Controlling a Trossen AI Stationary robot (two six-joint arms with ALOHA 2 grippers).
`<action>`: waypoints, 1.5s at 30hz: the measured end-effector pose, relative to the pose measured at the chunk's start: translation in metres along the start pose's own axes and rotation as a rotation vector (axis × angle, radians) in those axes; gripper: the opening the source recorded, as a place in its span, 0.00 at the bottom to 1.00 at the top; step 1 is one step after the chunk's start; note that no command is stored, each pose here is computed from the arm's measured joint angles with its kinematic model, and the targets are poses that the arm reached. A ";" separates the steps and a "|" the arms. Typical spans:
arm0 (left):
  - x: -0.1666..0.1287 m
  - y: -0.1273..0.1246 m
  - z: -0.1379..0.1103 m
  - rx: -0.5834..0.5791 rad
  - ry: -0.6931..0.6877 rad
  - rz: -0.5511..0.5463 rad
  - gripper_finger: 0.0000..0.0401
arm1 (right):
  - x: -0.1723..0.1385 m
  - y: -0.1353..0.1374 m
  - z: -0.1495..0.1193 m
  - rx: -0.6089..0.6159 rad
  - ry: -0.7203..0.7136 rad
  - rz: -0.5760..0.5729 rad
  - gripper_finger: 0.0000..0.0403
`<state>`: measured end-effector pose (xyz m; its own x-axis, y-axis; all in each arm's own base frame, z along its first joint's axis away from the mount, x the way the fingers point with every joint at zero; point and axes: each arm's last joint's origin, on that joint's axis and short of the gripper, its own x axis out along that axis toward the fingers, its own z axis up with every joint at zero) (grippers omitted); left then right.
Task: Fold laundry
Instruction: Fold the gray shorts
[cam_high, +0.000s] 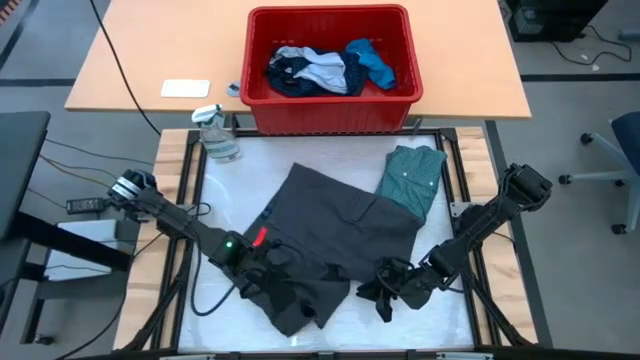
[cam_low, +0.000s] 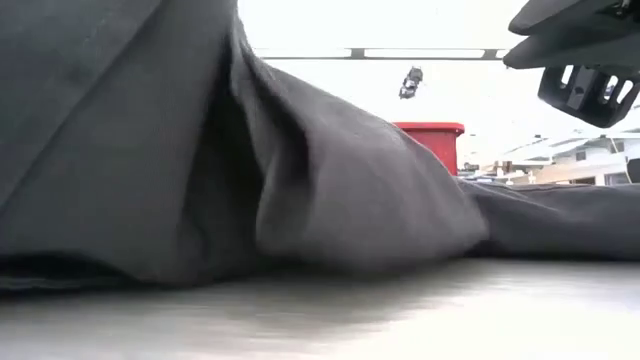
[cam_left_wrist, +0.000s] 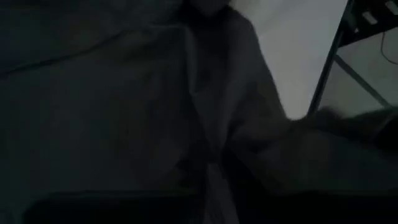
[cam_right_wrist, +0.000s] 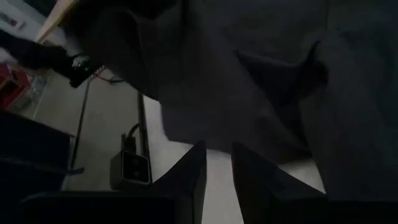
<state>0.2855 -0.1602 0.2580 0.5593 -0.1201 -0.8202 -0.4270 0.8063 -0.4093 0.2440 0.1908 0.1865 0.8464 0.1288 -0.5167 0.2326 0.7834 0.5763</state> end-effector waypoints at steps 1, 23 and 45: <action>0.003 0.001 -0.002 -0.004 0.001 -0.010 0.20 | 0.000 0.001 0.000 -0.014 0.006 0.010 0.22; 0.006 0.005 -0.009 -0.043 0.041 -0.006 0.40 | 0.117 0.038 -0.031 -0.768 0.216 -0.070 0.45; 0.004 0.004 -0.009 -0.058 -0.008 0.004 0.40 | -0.034 0.029 0.015 -0.650 0.740 -0.462 0.14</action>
<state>0.2803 -0.1626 0.2495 0.5628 -0.1121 -0.8190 -0.4696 0.7720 -0.4284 0.2292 0.1998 0.2304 0.1931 -0.0969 -0.9764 -0.0285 0.9941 -0.1043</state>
